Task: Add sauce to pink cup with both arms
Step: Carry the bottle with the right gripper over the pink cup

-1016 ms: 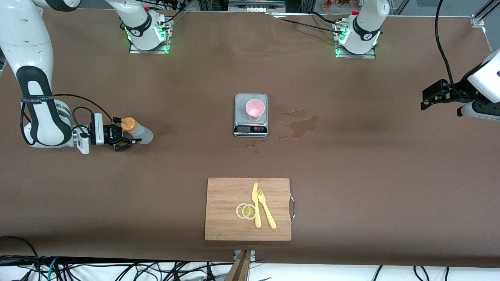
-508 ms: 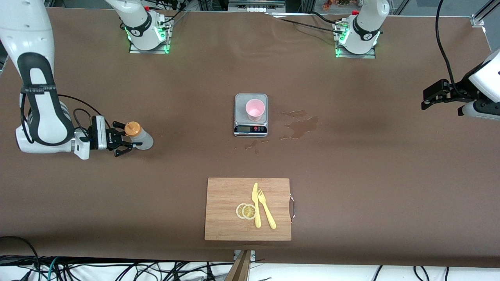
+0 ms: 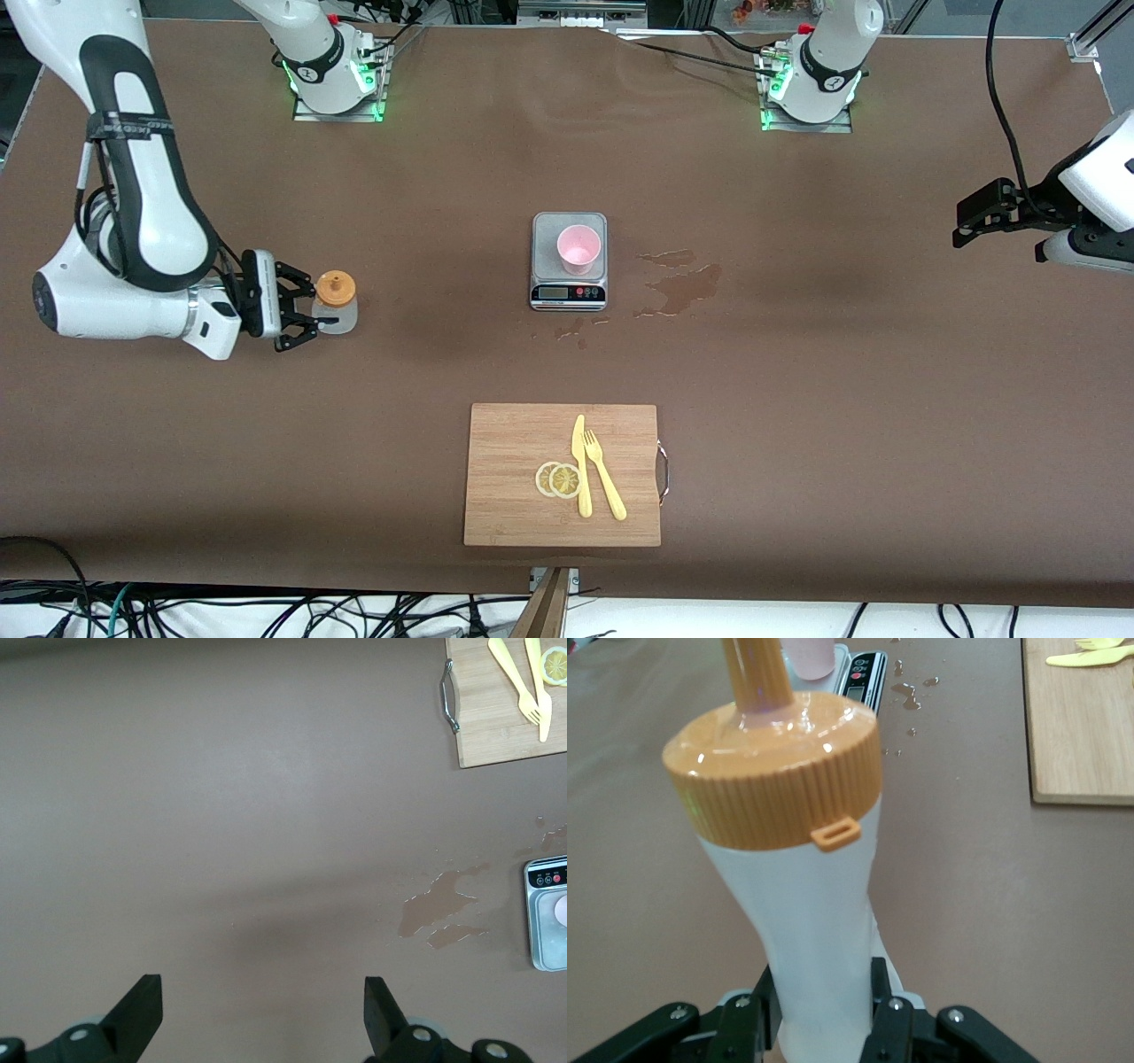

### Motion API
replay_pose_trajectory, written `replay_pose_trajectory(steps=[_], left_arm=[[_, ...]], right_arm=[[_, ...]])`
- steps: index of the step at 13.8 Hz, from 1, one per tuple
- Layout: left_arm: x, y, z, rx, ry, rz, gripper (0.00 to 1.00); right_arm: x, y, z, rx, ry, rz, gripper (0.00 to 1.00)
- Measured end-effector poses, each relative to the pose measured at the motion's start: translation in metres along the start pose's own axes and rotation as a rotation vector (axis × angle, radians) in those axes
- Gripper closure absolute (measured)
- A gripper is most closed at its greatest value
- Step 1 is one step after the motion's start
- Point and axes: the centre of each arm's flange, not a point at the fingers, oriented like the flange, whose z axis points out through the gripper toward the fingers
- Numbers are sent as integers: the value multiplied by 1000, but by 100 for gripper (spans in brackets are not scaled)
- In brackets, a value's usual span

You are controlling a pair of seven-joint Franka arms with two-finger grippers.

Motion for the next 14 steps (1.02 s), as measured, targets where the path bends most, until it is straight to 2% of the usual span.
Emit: replay_pose_trajectory(steps=[2, 7, 10, 14], left_arm=[[0, 0, 0, 0, 0, 0, 0], [0, 0, 0, 0, -1, 1, 0], [0, 1, 0, 0, -1, 1, 0], [0, 1, 0, 0, -1, 1, 0]], right_arm=[[27, 2, 6, -2, -48, 9, 59], [100, -3, 23, -5, -204, 38, 58], [141, -7, 44, -19, -308, 41, 58], [183, -17, 61, -42, -413, 64, 58]])
